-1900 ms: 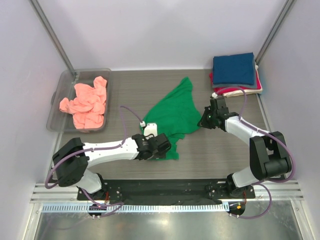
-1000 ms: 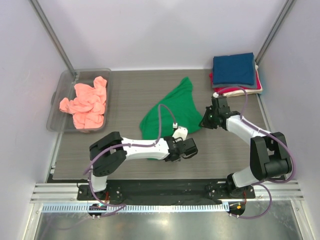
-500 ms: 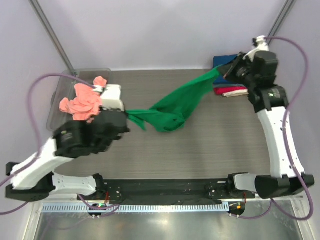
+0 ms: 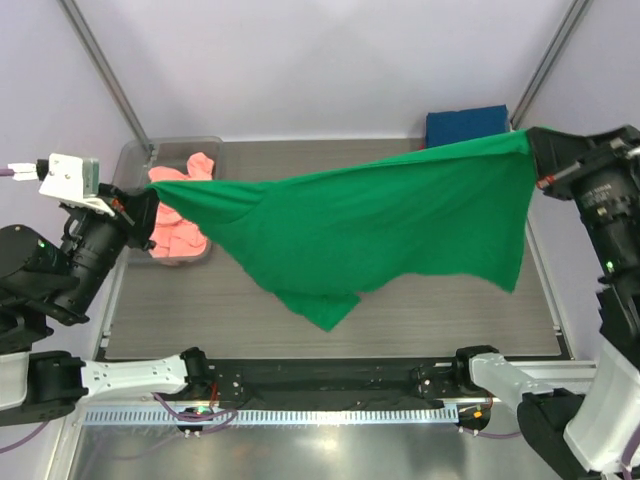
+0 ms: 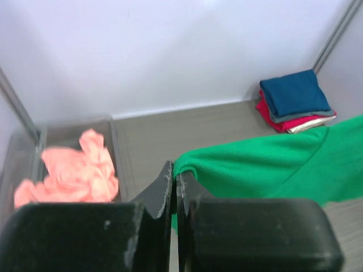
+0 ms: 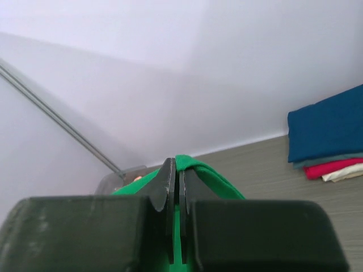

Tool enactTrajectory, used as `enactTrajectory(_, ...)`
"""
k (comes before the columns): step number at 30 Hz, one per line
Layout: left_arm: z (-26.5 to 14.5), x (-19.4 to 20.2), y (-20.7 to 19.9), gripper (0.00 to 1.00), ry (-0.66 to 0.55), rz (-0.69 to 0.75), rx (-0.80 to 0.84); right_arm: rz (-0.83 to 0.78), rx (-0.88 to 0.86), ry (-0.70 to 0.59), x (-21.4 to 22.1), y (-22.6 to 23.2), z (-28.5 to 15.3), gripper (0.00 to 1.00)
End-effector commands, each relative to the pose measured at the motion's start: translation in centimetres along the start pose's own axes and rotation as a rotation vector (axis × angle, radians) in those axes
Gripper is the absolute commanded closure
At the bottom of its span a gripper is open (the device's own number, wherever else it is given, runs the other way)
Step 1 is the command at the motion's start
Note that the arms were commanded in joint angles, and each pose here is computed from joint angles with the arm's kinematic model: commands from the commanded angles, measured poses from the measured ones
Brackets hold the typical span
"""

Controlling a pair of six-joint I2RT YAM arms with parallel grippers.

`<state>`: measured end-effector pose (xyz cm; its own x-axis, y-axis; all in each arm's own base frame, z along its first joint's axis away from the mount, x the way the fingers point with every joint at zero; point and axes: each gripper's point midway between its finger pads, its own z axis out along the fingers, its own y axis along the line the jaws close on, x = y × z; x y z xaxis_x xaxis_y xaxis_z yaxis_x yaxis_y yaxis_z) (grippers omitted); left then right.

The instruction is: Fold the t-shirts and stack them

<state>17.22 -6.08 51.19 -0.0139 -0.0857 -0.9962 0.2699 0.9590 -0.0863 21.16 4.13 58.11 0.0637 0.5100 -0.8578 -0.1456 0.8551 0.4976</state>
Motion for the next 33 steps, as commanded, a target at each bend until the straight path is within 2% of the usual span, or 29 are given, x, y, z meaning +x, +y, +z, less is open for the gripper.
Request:
enactTrajectory(1,1.2,-2.7,-2.8,1.0,-0.097,0.161,0.112,-0.014,0.088,-0.027,-0.6,-1.6,-0.5,0.99)
enactTrajectory(2,1.7,-3.0,-3.1,1.0,-0.113,0.238,0.108,-0.021,0.098,-0.011,-0.2,-1.8,0.0,0.99)
enactTrajectory(5,3.4,-4.4,-5.7,1.0,-0.157,0.268,0.134,-0.037,0.148,0.078,2.4,-3.3,3.5,0.99)
enactTrajectory(8,6.1,-3.9,-8.7,1.0,-0.116,0.372,0.121,-0.061,0.209,0.161,5.0,-5.2,8.3,0.99)
enactTrajectory(10,8.1,-3.6,-9.3,1.0,-0.108,0.444,0.082,-0.083,0.245,0.204,6.6,-6.5,10.9,0.99)
enactTrajectory(12,12.3,-1.0,-9.6,1.0,-0.036,0.455,0.091,-0.11,0.315,0.275,9.7,-9.0,14.8,0.99)
enactTrajectory(14,16.1,2.3,-8.2,1.0,0.05,0.422,0.079,-0.129,0.388,0.341,12.9,-11.8,17.4,0.99)
enactTrajectory(15,19.4,4.0,-5.0,1.0,0.095,0.399,0.002,-0.136,0.437,0.411,16.1,-14.0,19.7,0.99)
enactTrajectory(17,23.2,8.0,-3.2,1.0,0.184,0.319,0.02,-0.14,0.509,0.494,20.3,-17.3,22.0,0.99)
enactTrajectory(18,25.5,9.4,1.0,1.0,0.228,0.289,-0.063,-0.133,0.56,0.578,24.0,-20.4,23.6,0.99)
enactTrajectory(19,29.0,13.8,2.0,1.0,0.331,0.226,-0.048,-0.113,0.581,0.588,25.0,-21.3,24.5,0.99)
enactTrajectory(20,31.1,13.0,3.6,1.0,0.321,0.178,-0.079,-0.103,0.579,0.61,26.1,-21.9,25.3,0.98)
enactTrajectory(21,32.2,14.6,6.3,0.99,0.389,0.12,-0.134,-0.088,0.556,0.65,27.5,-22.4,26.2,0.83)
enactTrajectory(22,35.6,20.7,7.3,0.9,0.538,0.072,-0.141,-0.06,0.489,0.69,28.8,-21.6,27.7,0.55)
enactTrajectory(23,36.9,15.9,6.7,0.57,0.438,-0.01,-0.147,-0.057,0.472,0.712,29.2,-21.3,28.0,0.19)
enactTrajectory(24,36.3,17.7,6.6,0.47,0.534,-0.038,-0.156,-0.058,0.463,0.725,29.2,-21.0,28.0,0.03)
enactTrajectory(25,37.4,19.8,6.1,0.37,0.58,-0.051,-0.15,-0.066,0.448,0.709,28.5,-20.1,27.7,0.0)
enactTrajectory(26,37.2,17.7,5.8,0.2,0.526,-0.05,-0.178,-0.075,0.445,0.708,28.1,-19.9,27.3,0.01)
enactTrajectory(27,37.1,17.5,4.1,0.14,0.514,-0.034,-0.162,-0.08,0.43,0.69,27.5,-19.5,27.1,0.0)
enactTrajectory(28,36.8,17.5,3.2,0.03,0.505,-0.02,-0.148,-0.082,0.418,0.684,26.6,-18.7,25.7,0.0)
enactTrajectory(30,34.9,17.1,1.4,0.0,0.469,-0.008,-0.136,-0.085,0.396,0.649,25.6,-17.9,24.6,0.0)
enactTrajectory(31,34.1,17.2,1.0,0.0,0.467,-0.021,-0.132,-0.071,0.383,0.712,28.0,-18.1,23.0,0.0)
enactTrajectory(33,31.3,18.2,0.0,0.0,0.501,-0.071,-0.134,-0.049,0.296,0.65,26.3,-15.5,21.4,0.0)
